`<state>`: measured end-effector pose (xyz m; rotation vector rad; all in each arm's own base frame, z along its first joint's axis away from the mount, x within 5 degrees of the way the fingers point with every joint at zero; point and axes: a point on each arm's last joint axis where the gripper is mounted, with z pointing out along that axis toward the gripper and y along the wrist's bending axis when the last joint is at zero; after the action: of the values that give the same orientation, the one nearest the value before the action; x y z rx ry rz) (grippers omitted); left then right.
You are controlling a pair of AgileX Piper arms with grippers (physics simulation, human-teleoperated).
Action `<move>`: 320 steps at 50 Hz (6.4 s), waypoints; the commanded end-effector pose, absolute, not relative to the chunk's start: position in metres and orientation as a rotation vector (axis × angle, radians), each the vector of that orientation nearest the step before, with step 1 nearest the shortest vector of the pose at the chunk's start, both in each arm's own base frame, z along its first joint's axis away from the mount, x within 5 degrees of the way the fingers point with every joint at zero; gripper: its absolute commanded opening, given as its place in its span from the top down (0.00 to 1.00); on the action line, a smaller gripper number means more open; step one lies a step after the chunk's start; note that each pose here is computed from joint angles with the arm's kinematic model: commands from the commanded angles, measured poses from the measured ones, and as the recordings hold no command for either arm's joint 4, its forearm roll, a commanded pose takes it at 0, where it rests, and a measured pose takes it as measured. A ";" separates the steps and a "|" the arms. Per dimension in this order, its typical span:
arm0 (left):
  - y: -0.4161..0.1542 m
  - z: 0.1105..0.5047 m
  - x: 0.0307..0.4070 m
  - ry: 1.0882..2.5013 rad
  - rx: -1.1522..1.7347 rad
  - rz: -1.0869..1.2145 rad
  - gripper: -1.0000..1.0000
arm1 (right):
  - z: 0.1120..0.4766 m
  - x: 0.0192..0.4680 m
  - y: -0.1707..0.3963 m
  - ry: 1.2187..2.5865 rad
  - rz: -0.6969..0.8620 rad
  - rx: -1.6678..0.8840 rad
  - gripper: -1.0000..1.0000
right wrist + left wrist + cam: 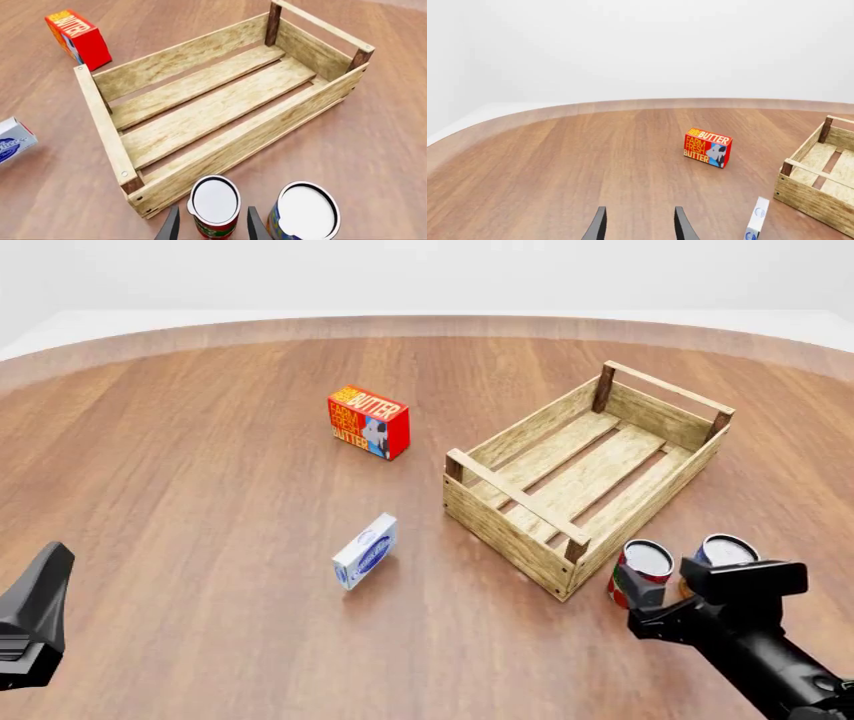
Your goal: Pick up the tomato sauce, and put it in the wooden tray.
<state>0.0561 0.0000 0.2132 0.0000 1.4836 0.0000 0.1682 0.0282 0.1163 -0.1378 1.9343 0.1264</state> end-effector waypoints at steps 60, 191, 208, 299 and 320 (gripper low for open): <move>0.000 0.213 0.056 1.484 0.000 0.000 0.00 | 0.097 0.192 0.032 1.998 0.133 -0.129 0.00; 0.000 0.213 0.056 1.484 0.000 0.000 0.00 | 0.203 0.129 0.023 1.788 0.101 -0.196 1.00; 0.000 0.213 0.056 1.484 0.000 0.000 0.00 | 0.223 0.139 0.025 1.759 0.095 -0.200 1.00; 0.000 0.213 0.056 1.484 0.000 0.000 0.00 | 0.267 0.261 0.063 1.734 0.051 -0.353 1.00; 0.000 0.213 0.056 1.484 0.000 0.000 0.00 | 0.257 0.286 0.070 1.773 0.040 -0.380 1.00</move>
<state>0.0561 0.0000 0.2132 0.0000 1.4836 0.0000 0.2733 0.0660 0.2602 -0.3927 1.7553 0.0280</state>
